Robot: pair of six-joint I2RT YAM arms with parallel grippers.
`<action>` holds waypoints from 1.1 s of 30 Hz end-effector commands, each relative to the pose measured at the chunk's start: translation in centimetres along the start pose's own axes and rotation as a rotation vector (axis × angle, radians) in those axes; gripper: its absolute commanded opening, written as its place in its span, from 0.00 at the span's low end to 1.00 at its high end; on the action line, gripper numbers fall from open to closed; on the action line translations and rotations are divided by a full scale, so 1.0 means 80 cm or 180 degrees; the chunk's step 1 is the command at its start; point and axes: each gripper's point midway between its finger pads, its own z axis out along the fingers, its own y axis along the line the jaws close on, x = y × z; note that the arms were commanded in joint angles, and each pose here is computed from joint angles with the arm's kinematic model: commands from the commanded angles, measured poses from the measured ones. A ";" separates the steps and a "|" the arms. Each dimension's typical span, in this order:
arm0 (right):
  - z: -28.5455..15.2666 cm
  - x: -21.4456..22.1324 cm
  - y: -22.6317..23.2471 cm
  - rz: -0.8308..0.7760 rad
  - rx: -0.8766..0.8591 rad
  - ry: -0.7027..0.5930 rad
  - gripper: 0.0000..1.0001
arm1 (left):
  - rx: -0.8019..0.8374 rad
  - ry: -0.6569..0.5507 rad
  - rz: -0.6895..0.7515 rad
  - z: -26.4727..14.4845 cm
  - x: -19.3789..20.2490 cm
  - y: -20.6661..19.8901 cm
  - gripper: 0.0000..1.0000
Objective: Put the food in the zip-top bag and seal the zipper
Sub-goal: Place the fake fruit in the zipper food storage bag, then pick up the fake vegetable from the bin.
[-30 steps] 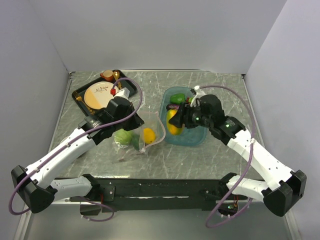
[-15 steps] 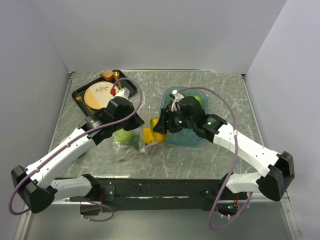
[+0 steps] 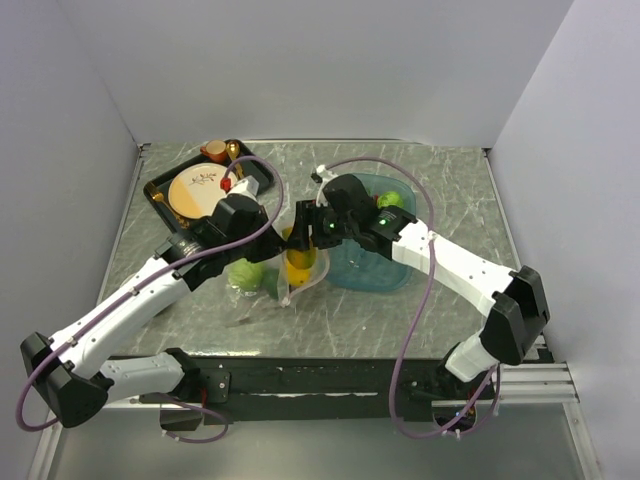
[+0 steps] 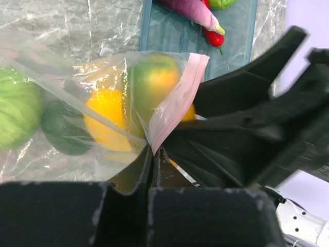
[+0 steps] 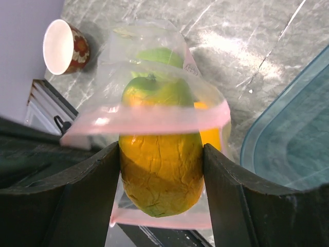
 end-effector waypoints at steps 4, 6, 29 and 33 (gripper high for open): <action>-0.006 -0.023 0.025 -0.0083 -0.0148 -0.0216 0.83 | 0.0254 -0.0252 -0.0060 -0.038 -0.028 -0.025 0.01; -0.012 -0.026 0.024 -0.0095 -0.0133 -0.0283 0.89 | 0.0265 -0.0285 -0.0065 -0.041 -0.031 -0.026 0.01; -0.097 -0.040 -0.215 0.0318 0.1791 -0.0733 1.00 | -0.0769 -0.0728 0.0033 -0.065 -0.064 0.038 0.01; -0.065 -0.047 -0.249 0.0269 0.1958 -0.0490 1.00 | -0.0392 -0.0359 -0.0038 -0.036 -0.032 0.014 0.01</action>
